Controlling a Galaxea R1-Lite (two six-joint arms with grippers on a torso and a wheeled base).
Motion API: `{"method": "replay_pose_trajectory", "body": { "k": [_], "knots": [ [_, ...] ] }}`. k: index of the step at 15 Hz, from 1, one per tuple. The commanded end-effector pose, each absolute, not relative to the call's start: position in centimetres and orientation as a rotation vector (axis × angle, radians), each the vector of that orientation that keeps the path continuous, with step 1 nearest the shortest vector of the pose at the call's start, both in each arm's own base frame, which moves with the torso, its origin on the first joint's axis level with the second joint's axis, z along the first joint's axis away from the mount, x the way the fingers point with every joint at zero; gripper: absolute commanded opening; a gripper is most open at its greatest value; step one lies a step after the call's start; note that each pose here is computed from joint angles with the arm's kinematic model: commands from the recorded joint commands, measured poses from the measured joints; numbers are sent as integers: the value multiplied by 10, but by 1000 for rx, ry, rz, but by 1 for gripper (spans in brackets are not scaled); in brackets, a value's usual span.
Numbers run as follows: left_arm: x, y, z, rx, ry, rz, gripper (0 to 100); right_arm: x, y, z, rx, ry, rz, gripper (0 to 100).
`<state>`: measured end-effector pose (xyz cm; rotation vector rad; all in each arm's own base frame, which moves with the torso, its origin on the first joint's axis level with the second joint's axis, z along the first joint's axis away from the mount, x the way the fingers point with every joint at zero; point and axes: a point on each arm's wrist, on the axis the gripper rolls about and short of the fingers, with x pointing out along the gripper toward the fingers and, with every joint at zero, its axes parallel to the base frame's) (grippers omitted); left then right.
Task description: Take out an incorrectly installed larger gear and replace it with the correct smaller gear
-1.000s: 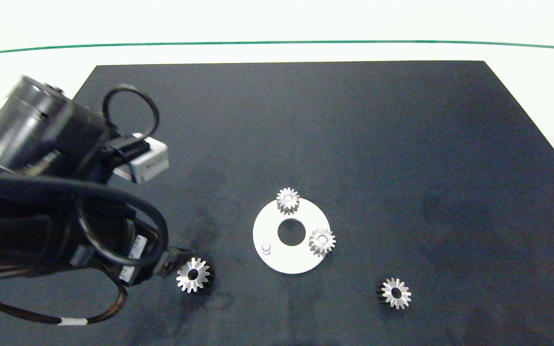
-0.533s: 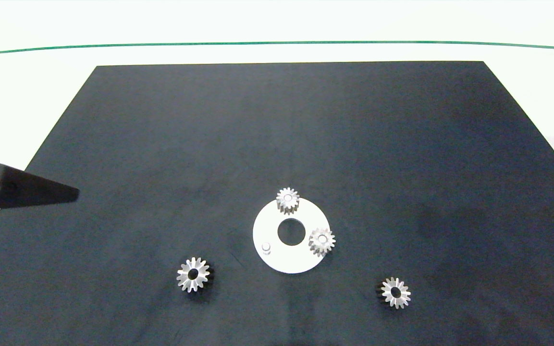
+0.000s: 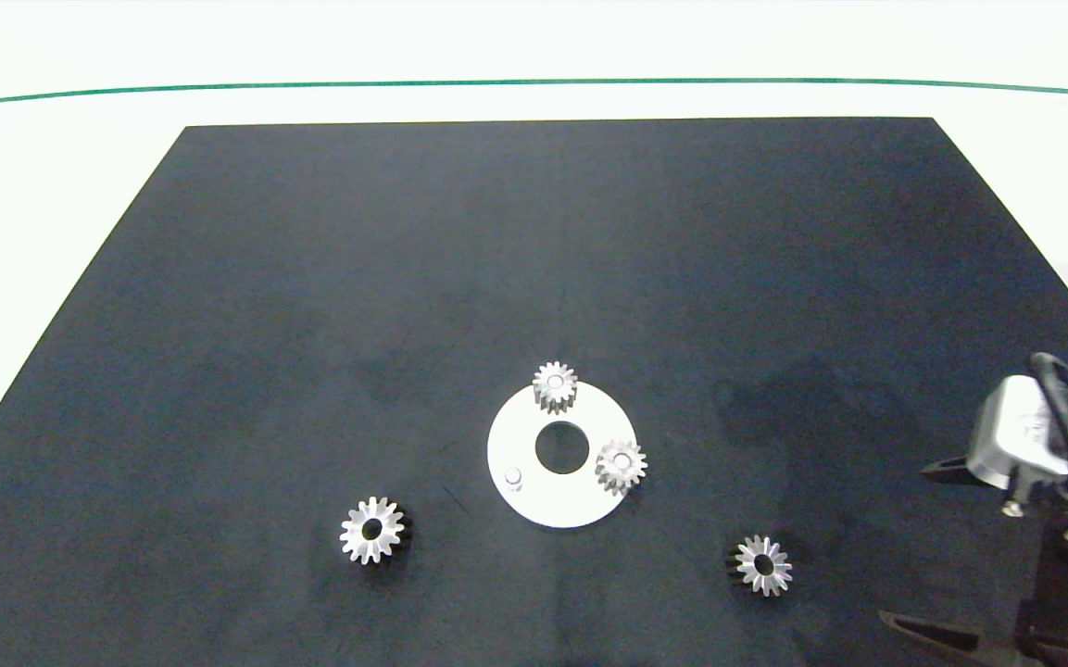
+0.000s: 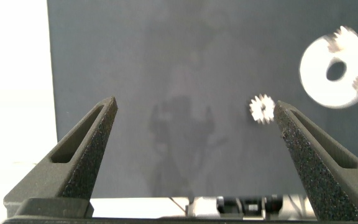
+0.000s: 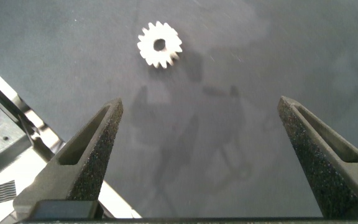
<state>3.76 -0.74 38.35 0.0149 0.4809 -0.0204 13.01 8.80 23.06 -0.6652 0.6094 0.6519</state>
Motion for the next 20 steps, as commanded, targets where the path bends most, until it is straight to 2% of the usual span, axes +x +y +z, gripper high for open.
{"method": "replay_pose_trajectory", "body": {
  "k": [1, 4, 7, 10, 14, 20],
  "knots": [
    [19, 0, 387, 7, 439, -54, 100, 153, 125, 215, -776, 685, 676, 100],
    [15, 1, 387, 15, 429, -113, 100, 165, 135, 202, -792, 738, 675, 100],
    [10, 3, 387, 13, 418, -136, 100, 173, 144, 195, -773, 728, 672, 100],
    [9, 3, 387, 12, 414, -137, 100, 171, 148, 190, -777, 736, 689, 94],
    [9, 3, 387, 12, 415, -136, 100, 180, 156, 171, -774, 725, 689, 86],
    [7, 4, 387, 11, 408, -137, 100, 186, 162, 161, -778, 748, 690, 74]
  ]
}}
